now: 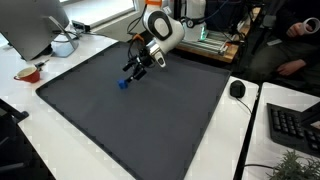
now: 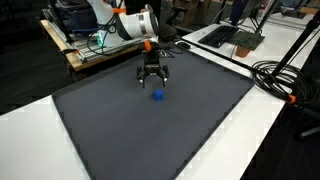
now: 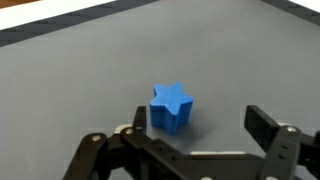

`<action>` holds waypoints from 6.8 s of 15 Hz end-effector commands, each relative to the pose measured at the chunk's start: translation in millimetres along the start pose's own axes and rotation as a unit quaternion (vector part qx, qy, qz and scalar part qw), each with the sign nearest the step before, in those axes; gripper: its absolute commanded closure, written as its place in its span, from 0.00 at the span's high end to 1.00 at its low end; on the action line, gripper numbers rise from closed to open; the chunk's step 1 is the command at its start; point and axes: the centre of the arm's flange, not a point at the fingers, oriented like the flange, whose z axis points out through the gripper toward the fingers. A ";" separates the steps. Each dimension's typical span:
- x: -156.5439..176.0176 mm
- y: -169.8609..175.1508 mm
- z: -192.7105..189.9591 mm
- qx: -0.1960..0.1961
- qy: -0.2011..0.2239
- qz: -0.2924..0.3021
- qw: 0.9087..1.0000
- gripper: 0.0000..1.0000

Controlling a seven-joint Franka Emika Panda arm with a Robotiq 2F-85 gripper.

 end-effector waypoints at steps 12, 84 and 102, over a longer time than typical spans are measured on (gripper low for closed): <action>18.2 29.7 -14.7 -0.007 -0.032 0.007 0.999 1.00; -16.4 61.1 12.4 0.050 -0.018 0.037 0.998 0.33; -4.5 52.3 30.9 0.067 0.000 0.035 0.997 0.08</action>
